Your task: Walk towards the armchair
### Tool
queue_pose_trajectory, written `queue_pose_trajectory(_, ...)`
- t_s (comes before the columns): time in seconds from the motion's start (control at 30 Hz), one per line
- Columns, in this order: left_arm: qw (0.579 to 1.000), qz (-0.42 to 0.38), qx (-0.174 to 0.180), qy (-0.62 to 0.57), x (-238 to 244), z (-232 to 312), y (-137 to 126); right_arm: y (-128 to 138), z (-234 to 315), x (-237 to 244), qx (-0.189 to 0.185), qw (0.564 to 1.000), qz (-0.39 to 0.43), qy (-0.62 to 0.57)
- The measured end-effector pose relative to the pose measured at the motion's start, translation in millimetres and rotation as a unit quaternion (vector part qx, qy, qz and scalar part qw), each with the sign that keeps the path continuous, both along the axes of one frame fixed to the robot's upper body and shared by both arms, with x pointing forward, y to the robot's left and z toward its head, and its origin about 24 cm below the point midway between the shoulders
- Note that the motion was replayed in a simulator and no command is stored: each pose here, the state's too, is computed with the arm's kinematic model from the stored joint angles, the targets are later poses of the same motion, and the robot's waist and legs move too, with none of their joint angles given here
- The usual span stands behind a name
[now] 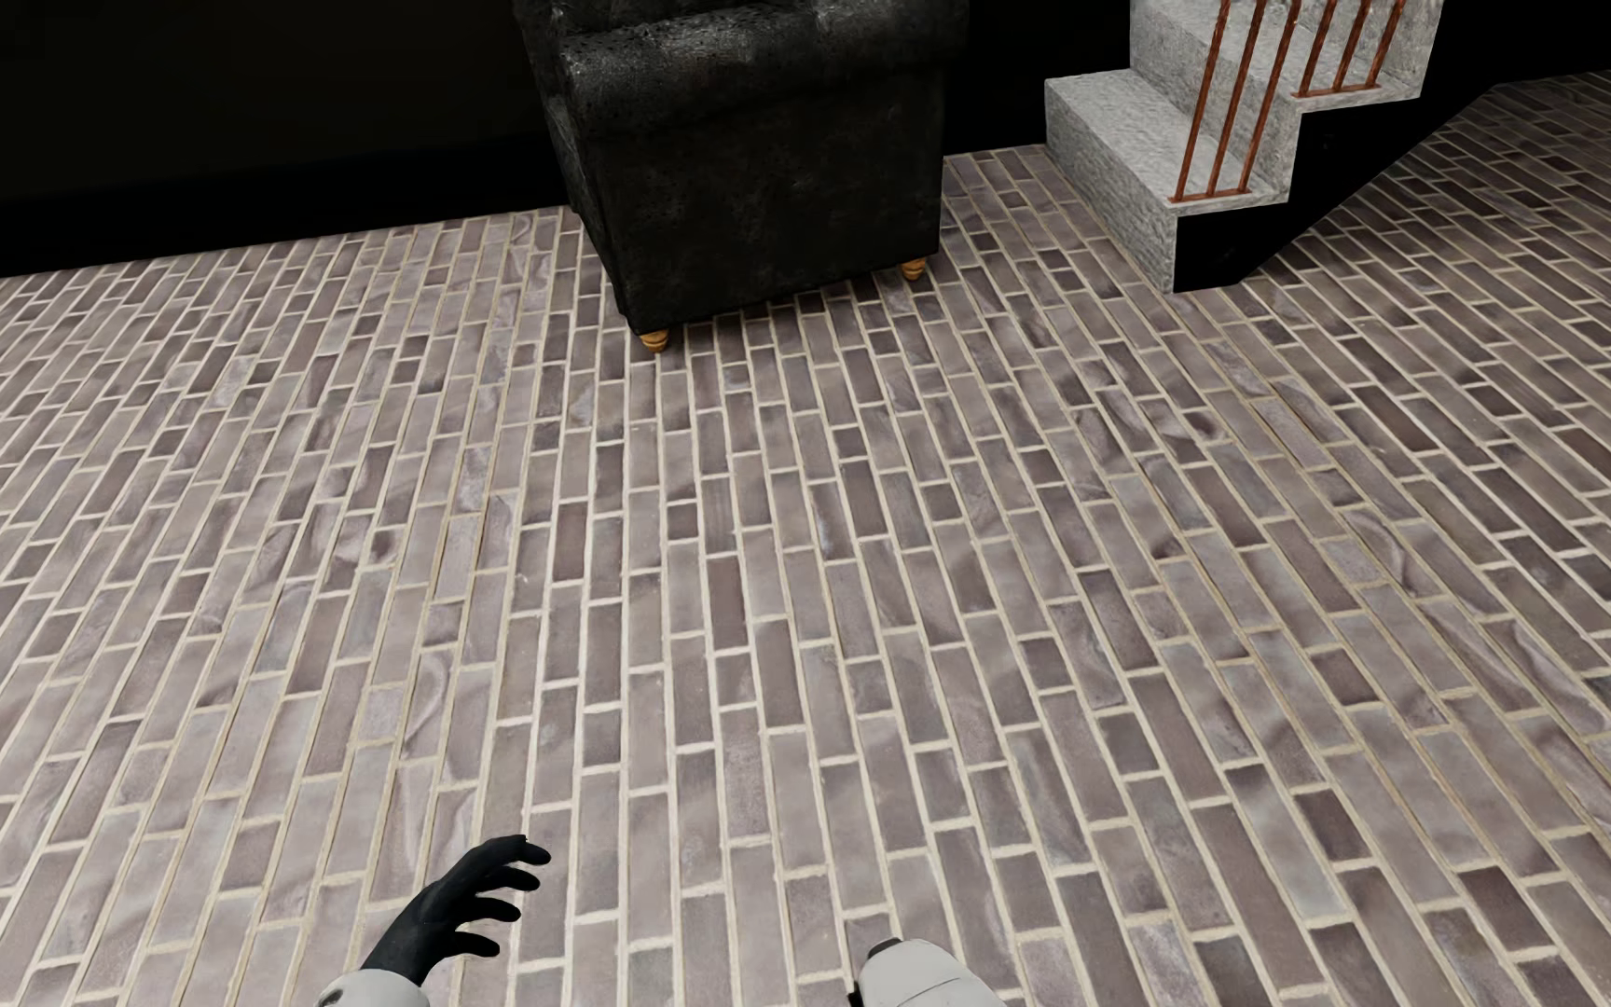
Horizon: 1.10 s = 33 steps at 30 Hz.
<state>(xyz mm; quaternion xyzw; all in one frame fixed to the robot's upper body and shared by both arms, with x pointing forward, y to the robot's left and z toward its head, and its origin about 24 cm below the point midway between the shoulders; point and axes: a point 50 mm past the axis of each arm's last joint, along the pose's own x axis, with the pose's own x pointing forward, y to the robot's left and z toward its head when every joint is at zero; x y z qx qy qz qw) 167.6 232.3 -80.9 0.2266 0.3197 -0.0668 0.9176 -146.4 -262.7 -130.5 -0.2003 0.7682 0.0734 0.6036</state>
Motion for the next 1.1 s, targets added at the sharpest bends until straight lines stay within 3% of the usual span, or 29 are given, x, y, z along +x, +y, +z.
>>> queue_pose_trajectory(0.1, 0.983, -0.069, 0.009, 0.172, -66.7, -56.0, -28.2, 20.5, -19.8, 62.5, 0.041, 0.994, 0.018, -0.099)
queue_pose_trajectory(0.13, 0.977, -0.054, 0.003, 0.207, -93.3, -63.0, -27.5, 31.9, -24.3, 98.3, 0.057, 0.985, 0.011, -0.163)
queue_pose_trajectory(0.17, 0.962, -0.030, 0.004, 0.270, -131.0, -74.7, -25.5, 37.3, -21.6, 133.7, 0.070, 0.971, 0.011, -0.229)
queue_pose_trajectory(0.2, 0.939, -0.090, 0.023, 0.330, -165.5, -80.7, -30.4, 45.0, -16.4, 171.6, 0.086, 0.953, 0.023, -0.291)
queue_pose_trajectory(0.23, 0.923, -0.098, 0.028, 0.370, -193.8, -81.4, -29.0, 51.0, -4.6, 210.7, 0.099, 0.928, 0.033, -0.359)
queue_pose_trajectory(0.33, 0.881, -0.123, 0.031, 0.456, -261.9, -73.3, -28.7, 47.8, 45.6, 299.1, 0.100, 0.848, 0.055, -0.517)
queue_pose_trajectory(0.4, 0.867, -0.124, 0.033, 0.482, -284.3, -66.8, -25.1, 36.4, 67.2, 321.6, 0.083, 0.819, 0.051, -0.565)
queue_pose_trajectory(0.47, 0.857, -0.101, 0.034, 0.504, -302.5, -61.2, -20.4, 25.7, 57.9, 305.0, 0.065, 0.836, 0.027, -0.545)
queue_pose_trajectory(0.53, 0.852, -0.104, 0.042, 0.511, -303.5, -61.9, -17.7, 33.8, 23.1, 265.6, 0.073, 0.884, 0.009, -0.462)
queue_pose_trajectory(0.67, 0.925, -0.100, 0.031, 0.366, -191.5, -80.2, -25.7, 48.1, -26.2, 173.6, 0.088, 0.961, 0.048, -0.258)
queue_pose_trajectory(0.8, 0.988, -0.078, 0.004, 0.130, -44.1, -45.0, -32.2, 32.8, -25.3, 86.0, 0.064, 0.989, 0.037, -0.130)
queue_pose_trajectory(0.9, 0.998, -0.070, -0.001, -0.010, 28.2, 1.8, -28.4, 33.4, -19.2, 49.9, 0.064, 0.994, 0.032, -0.082)
queue_pose_trajectory(0.97, 0.998, -0.041, -0.016, -0.045, 31.8, 14.5, -23.5, 36.7, -17.4, 37.2, 0.071, 0.995, 0.043, -0.059)
queue_pose_trajectory(1.0, 0.999, -0.031, -0.020, -0.022, 21.2, 4.4, -23.5, 32.8, -16.0, 32.8, 0.057, 0.997, 0.020, -0.057)
queue_pose_trajectory(1.03, 0.999, -0.011, -0.029, 0.026, -2.6, -15.6, -25.8, 28.5, -15.4, 31.4, 0.050, 0.997, 0.019, -0.052)
queue_pose_trajectory(1.1, 0.990, -0.046, -0.027, 0.134, -52.5, -49.3, -42.3, 25.8, -20.4, 61.8, 0.040, 0.993, -0.007, -0.108)
